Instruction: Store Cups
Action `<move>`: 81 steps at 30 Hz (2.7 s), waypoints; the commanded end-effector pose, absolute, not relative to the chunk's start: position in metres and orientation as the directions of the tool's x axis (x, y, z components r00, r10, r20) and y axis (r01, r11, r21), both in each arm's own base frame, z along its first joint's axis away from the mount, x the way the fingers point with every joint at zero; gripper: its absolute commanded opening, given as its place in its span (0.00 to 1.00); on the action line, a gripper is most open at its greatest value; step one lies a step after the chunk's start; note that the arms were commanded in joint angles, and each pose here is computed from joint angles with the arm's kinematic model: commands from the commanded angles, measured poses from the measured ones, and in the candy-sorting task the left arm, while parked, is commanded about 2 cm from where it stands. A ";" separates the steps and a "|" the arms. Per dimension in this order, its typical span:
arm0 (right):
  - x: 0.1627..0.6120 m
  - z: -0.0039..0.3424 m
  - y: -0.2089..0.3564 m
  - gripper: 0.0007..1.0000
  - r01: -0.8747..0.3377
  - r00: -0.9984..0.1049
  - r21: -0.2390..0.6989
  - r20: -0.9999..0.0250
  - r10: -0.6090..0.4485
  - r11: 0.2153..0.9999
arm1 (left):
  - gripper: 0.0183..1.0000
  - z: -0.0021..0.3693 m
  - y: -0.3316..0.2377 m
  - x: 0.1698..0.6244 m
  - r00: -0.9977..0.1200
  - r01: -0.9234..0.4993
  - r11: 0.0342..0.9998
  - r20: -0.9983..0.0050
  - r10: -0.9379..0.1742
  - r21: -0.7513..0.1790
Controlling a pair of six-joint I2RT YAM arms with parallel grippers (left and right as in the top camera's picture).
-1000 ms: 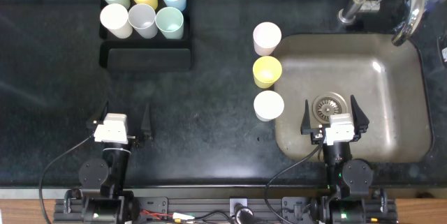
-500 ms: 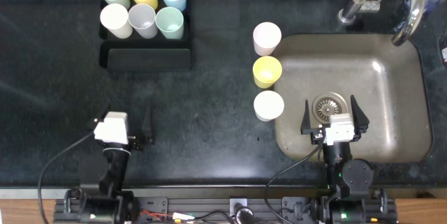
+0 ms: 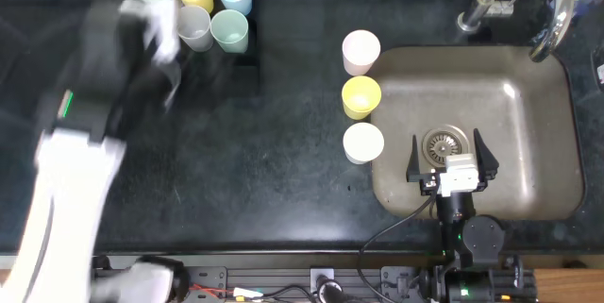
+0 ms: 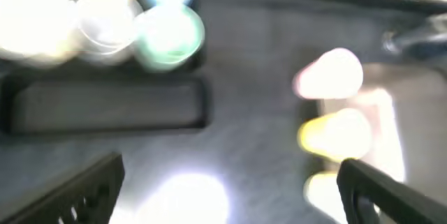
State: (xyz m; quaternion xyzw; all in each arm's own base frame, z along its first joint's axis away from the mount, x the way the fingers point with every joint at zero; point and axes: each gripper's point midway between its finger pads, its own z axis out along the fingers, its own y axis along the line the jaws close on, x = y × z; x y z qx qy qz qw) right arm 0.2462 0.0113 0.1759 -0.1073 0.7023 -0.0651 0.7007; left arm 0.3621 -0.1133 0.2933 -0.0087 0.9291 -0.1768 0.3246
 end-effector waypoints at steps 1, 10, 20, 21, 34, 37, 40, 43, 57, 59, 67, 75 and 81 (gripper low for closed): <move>0.247 0.172 0.011 1.00 -0.057 0.003 -0.238 -0.971 -0.239 0.970 | 1.00 0.269 -0.221 0.411 -0.878 0.174 0.910 -0.477 -0.030 -0.378; 0.247 0.172 0.011 1.00 -0.057 0.003 -0.238 -0.971 -0.239 0.970 | 1.00 0.191 -0.314 0.409 -0.950 0.120 0.961 -0.310 0.038 -0.251; 0.247 0.172 0.011 1.00 -0.057 0.003 -0.238 -0.971 -0.239 0.970 | 1.00 0.168 -0.320 0.417 -0.959 0.048 0.967 -0.283 -0.026 -0.250; 0.247 0.172 0.011 1.00 -0.057 0.003 -0.238 -0.971 -0.239 0.970 | 1.00 0.165 -0.320 0.419 -0.959 0.046 0.967 -0.283 -0.027 -0.250; 0.247 0.172 0.011 1.00 -0.057 0.003 -0.238 -0.971 -0.239 0.970 | 1.00 0.141 -0.311 0.453 -0.949 -0.070 0.955 -0.277 -0.153 -0.288; 0.247 0.172 0.011 1.00 -0.057 0.003 -0.238 -0.971 -0.239 0.970 | 1.00 0.131 -0.310 0.456 -0.953 -0.079 0.954 -0.260 -0.158 -0.288; 0.247 0.172 0.011 1.00 -0.057 0.003 -0.238 -0.971 -0.239 0.970 | 1.00 0.119 -0.310 0.457 -0.956 -0.088 0.957 -0.245 -0.159 -0.277; 0.247 0.172 0.011 1.00 -0.057 0.003 -0.238 -0.971 -0.239 0.970 | 1.00 0.108 -0.312 0.458 -0.959 -0.109 0.953 -0.223 -0.176 -0.283; 0.247 0.172 0.011 1.00 -0.057 0.003 -0.238 -0.971 -0.239 0.970 | 0.40 0.085 -0.318 0.460 -0.967 -0.111 0.953 -0.191 -0.169 -0.283; 0.247 0.172 0.011 1.00 -0.057 0.003 -0.238 -0.971 -0.239 0.970 | 0.02 0.085 -0.319 0.461 -0.966 -0.109 0.952 -0.196 -0.170 -0.286; 0.247 0.172 0.011 1.00 -0.057 0.003 -0.238 -0.971 -0.239 0.970 | 0.02 0.190 -0.287 0.493 -0.881 -0.111 0.920 -0.392 -0.266 -0.376; 0.247 0.172 0.011 1.00 -0.057 0.003 -0.238 -0.971 -0.239 0.970 | 0.02 0.367 -0.096 0.398 -0.693 -0.355 0.867 -0.524 -0.496 -0.351; 0.247 0.172 0.011 1.00 -0.057 0.003 -0.238 -0.971 -0.239 0.970 | 0.02 0.342 0.030 0.281 -0.612 -0.661 0.744 -0.503 -0.610 -0.099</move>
